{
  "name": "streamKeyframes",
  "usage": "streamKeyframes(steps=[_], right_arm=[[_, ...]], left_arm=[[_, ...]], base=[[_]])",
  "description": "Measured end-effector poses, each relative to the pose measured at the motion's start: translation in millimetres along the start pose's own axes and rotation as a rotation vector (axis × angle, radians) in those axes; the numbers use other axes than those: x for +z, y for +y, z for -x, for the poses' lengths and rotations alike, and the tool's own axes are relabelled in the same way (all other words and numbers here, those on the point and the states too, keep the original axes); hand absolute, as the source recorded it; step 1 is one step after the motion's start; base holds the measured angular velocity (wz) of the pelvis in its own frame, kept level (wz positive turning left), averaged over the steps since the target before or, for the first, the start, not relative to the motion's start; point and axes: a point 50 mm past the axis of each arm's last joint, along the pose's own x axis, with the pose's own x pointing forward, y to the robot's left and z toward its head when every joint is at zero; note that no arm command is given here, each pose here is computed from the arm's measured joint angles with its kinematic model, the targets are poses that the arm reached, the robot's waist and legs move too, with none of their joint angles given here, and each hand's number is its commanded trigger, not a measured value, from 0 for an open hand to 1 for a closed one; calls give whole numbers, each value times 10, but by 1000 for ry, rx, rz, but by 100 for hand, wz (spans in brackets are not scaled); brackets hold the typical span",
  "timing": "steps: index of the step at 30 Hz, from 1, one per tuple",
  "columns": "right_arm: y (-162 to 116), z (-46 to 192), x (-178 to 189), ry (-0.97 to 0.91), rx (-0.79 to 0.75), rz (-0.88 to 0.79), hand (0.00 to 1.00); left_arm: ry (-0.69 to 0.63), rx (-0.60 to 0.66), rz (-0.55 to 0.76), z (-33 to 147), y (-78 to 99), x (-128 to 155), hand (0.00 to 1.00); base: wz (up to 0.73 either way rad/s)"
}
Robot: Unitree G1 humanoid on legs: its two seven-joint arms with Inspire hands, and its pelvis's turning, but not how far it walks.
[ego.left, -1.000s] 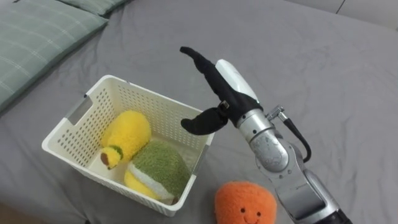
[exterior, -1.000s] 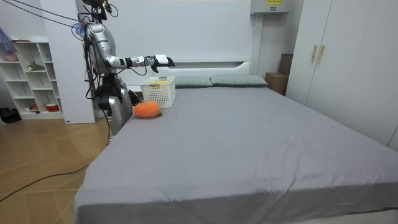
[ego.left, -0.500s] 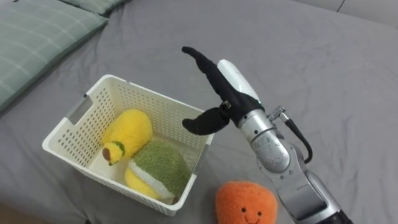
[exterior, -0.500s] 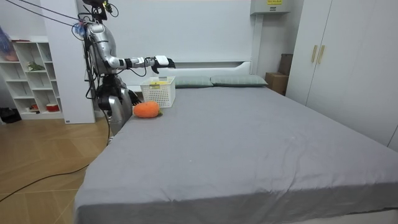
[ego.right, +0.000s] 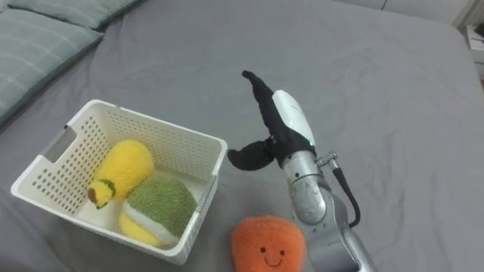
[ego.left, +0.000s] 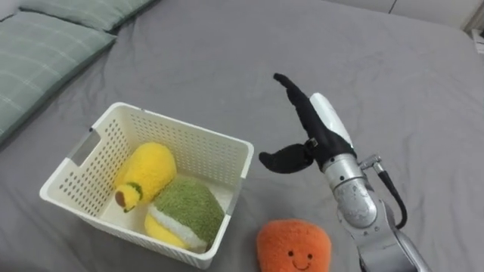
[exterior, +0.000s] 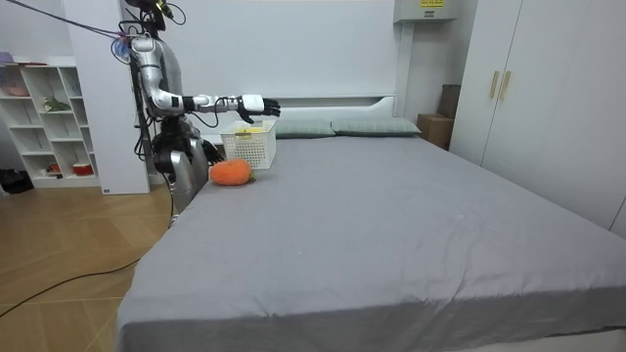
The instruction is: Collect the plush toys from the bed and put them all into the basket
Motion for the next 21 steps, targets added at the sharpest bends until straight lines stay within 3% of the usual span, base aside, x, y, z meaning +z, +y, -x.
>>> streamKeyframes(steps=[5, 21], right_arm=[[-17, 72, -204, 84, -4, -70, 0], [-38, 427, -678, 282, -39, -77, 0]], left_arm=[[3, -1, 9, 5, -1, -8, 0], [56, 22, 50, 38, 41, -204, 0]], base=[[-1], [-7]])
